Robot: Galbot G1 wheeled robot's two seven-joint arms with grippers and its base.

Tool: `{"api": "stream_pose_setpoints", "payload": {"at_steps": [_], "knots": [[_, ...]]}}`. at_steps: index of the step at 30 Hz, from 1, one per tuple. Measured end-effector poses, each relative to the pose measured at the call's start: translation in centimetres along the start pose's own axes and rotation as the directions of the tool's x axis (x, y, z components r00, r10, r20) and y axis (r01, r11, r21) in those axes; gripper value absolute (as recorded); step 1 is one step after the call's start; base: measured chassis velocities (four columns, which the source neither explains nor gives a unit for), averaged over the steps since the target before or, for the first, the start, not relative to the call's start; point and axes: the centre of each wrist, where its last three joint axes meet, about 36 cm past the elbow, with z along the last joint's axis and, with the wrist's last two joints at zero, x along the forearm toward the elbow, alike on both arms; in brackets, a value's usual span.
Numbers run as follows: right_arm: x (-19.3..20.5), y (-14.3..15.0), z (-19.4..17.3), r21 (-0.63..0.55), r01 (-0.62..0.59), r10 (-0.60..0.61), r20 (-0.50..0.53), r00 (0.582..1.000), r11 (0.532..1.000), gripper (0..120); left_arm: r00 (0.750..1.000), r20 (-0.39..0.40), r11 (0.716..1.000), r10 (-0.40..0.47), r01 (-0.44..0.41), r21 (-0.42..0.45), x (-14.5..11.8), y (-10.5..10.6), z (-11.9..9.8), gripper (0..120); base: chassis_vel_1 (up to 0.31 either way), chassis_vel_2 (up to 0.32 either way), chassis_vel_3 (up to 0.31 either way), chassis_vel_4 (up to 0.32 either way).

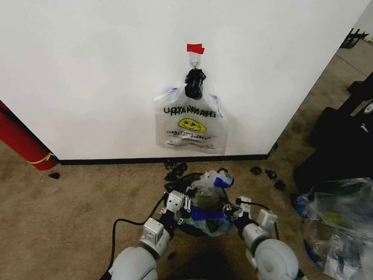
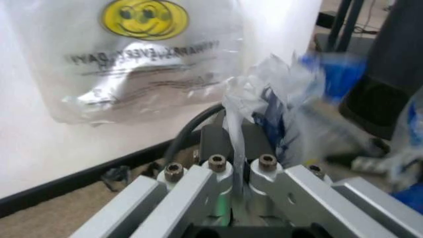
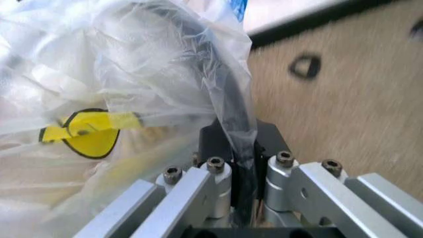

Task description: Pick up the garbage bag from the wall and place it over the trash bin.

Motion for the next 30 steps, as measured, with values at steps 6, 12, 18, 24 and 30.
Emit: {"api": "stream_pose_setpoints", "payload": {"at_steps": [6, 12, 18, 24, 30], "knots": [[1.1, -1.2, -1.4, 0.063, 0.006, -0.012, 0.087, 0.996, 0.998, 1, 0.997, -0.006, 0.997, -0.072, 0.072, -0.013, 0.1, 1.3, 0.4, 0, 0.000, 0.000, 0.000, 0.000], [1.9, -1.2, -2.3, 0.087, 0.012, -0.021, 0.106, 0.994, 0.996, 1, 0.993, -0.018, 0.993, -0.119, 0.118, -0.024, -0.1, 2.1, 1.2, 0, 0.000, 0.000, 0.000, 0.000], [2.5, -1.2, -2.8, 0.111, 0.034, -0.046, 0.112, 0.993, 0.993, 1, 0.989, -0.033, 0.989, -0.146, 0.145, -0.039, 0.1, 2.7, 1.6, 0, 0.000, 0.000, 0.000, 0.000], [2.6, -0.9, -2.8, 0.118, 0.036, -0.052, 0.133, 0.990, 0.992, 1, 0.995, -0.052, 0.996, -0.084, 0.082, -0.025, 1.5, 2.0, 0.3, 10, 0.000, 0.000, 0.000, 0.000], [1.5, -2.1, -2.4, 0.191, 0.008, -0.049, 0.210, 0.976, 0.981, 1, 1.000, -0.025, 1.000, 0.008, -0.008, -0.026, 2.7, 1.6, -1.5, 31, 0.000, 0.000, 0.000, 0.000]]}}
